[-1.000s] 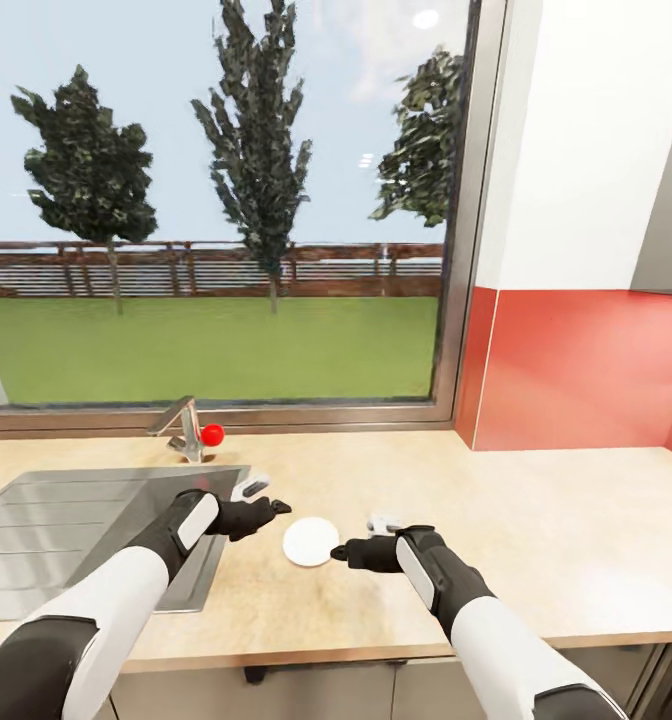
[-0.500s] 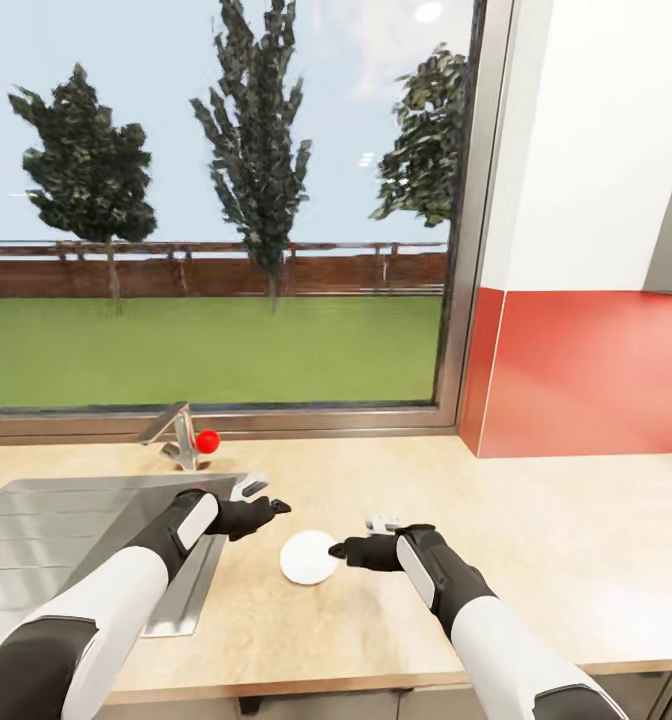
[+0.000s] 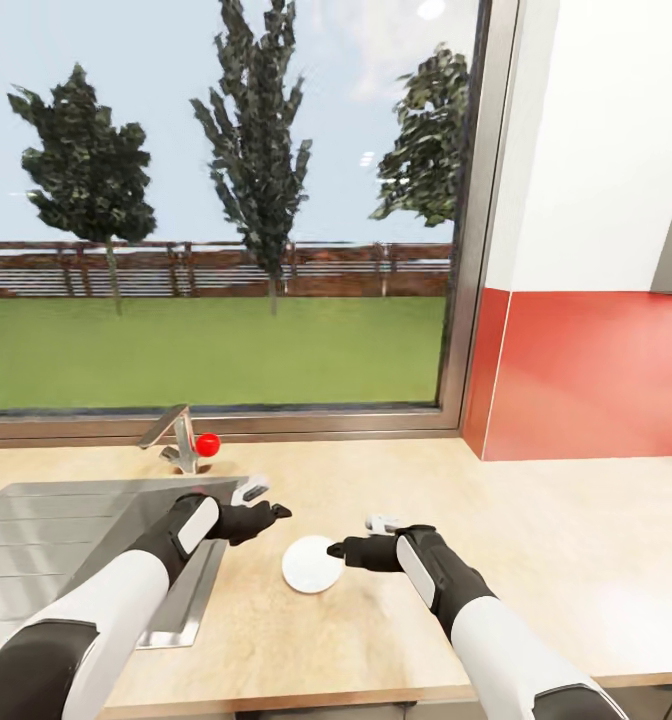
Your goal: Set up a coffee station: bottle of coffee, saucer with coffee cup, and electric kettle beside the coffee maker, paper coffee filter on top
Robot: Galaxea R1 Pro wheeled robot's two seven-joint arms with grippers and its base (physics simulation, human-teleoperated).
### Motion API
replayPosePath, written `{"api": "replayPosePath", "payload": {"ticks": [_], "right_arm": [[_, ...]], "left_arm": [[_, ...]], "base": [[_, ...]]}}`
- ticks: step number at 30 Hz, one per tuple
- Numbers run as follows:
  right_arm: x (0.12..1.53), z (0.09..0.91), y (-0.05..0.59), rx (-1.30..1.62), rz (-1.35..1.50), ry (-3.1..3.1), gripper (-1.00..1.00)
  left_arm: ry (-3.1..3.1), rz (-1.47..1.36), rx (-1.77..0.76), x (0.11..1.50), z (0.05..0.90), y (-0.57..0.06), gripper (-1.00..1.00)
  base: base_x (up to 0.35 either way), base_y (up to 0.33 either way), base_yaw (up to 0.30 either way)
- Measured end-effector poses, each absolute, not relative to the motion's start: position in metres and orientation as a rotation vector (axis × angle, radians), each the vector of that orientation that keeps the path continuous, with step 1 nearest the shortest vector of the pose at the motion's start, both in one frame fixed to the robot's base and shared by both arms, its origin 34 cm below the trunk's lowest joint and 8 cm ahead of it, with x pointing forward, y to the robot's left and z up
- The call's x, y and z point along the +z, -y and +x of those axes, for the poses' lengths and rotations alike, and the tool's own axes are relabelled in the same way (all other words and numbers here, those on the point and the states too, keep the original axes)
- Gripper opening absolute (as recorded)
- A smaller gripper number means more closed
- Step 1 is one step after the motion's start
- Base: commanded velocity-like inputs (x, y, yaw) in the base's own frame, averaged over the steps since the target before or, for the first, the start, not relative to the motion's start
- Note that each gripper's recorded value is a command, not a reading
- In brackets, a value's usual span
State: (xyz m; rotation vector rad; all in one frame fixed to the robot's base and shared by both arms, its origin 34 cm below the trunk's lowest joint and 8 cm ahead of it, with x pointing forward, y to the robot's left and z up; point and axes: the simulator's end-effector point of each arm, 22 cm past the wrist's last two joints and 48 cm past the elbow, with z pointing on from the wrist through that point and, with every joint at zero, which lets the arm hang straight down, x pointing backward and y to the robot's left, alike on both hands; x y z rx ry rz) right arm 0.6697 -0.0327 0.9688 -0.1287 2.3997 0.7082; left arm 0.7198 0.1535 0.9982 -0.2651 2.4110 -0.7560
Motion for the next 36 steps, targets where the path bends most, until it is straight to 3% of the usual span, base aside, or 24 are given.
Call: {"api": "replayPosePath", "payload": {"ticks": [7, 36], "right_arm": [[0.980, 0.663, 0.013, 0.841, -0.168, -2.362, 1.00], [0.941, 0.638, 0.014, 0.858, -0.146, -2.465, 1.00]], "left_arm": [[-2.410, -0.264, -0.758, 0.997, 0.719, -0.153, 1.00], [-2.387, -0.278, -0.734, 0.991, 0.721, -0.158, 1.00]], "base": [[0.003, 0.000, 0.000], [0.050, 0.000, 0.000]]}}
